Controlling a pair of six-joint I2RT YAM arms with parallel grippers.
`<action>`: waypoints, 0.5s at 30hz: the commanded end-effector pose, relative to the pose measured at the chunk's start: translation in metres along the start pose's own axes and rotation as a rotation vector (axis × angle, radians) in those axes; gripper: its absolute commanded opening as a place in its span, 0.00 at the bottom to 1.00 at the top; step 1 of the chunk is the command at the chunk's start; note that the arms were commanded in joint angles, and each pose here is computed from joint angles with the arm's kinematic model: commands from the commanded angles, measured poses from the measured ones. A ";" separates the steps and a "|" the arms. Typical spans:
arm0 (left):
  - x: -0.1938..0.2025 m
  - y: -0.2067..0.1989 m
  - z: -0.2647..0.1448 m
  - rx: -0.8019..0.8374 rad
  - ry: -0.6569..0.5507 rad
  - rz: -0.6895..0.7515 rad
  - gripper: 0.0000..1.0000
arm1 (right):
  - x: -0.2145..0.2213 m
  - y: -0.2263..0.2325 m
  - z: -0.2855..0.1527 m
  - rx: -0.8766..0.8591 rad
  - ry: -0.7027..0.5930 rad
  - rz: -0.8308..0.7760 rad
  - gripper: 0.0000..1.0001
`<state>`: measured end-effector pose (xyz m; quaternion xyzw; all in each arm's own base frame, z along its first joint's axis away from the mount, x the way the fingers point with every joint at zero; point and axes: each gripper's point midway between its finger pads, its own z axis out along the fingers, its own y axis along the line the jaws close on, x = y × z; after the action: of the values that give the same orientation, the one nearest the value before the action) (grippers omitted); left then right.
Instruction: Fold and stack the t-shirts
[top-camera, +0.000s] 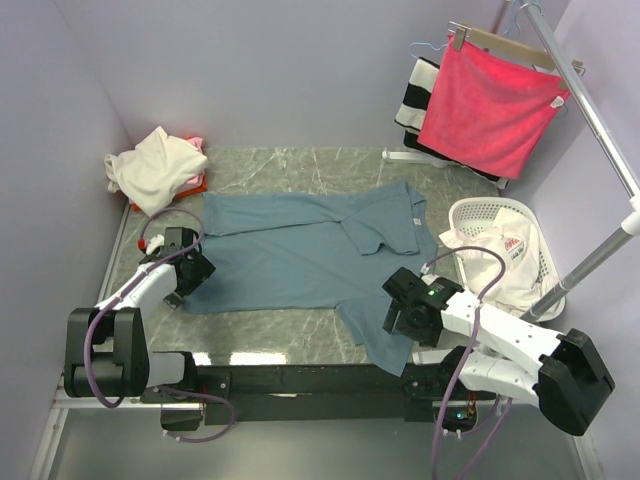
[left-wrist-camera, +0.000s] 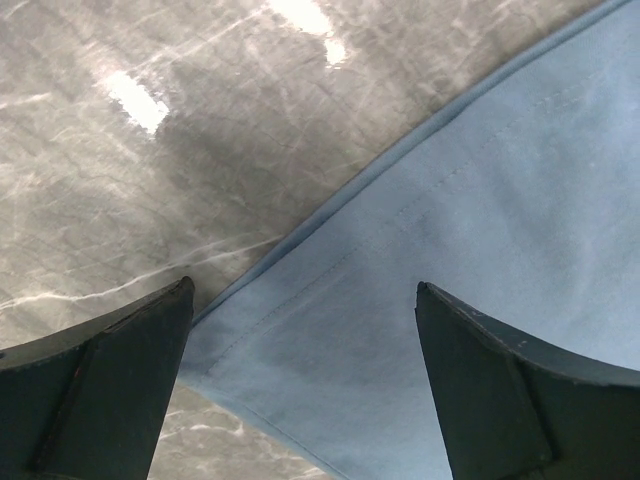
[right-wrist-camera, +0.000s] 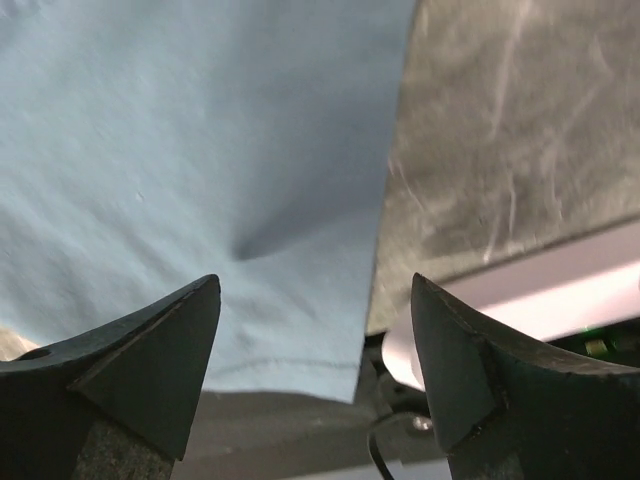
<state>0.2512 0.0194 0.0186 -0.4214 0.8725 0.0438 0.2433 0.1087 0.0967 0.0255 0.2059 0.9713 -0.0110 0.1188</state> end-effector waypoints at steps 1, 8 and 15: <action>0.033 -0.008 0.006 0.069 0.135 -0.014 0.99 | -0.018 0.018 0.002 -0.046 -0.084 -0.002 0.83; 0.035 -0.009 0.006 0.077 0.144 -0.013 0.98 | 0.016 0.008 0.026 0.005 0.065 -0.057 0.81; 0.036 -0.008 0.003 0.084 0.148 -0.015 0.96 | 0.029 0.008 0.026 -0.012 0.113 -0.078 0.46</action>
<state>0.2632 0.0117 0.0219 -0.4148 0.8729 0.0139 0.2566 0.1109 0.1116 0.0078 0.1771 0.9793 -0.0017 0.0977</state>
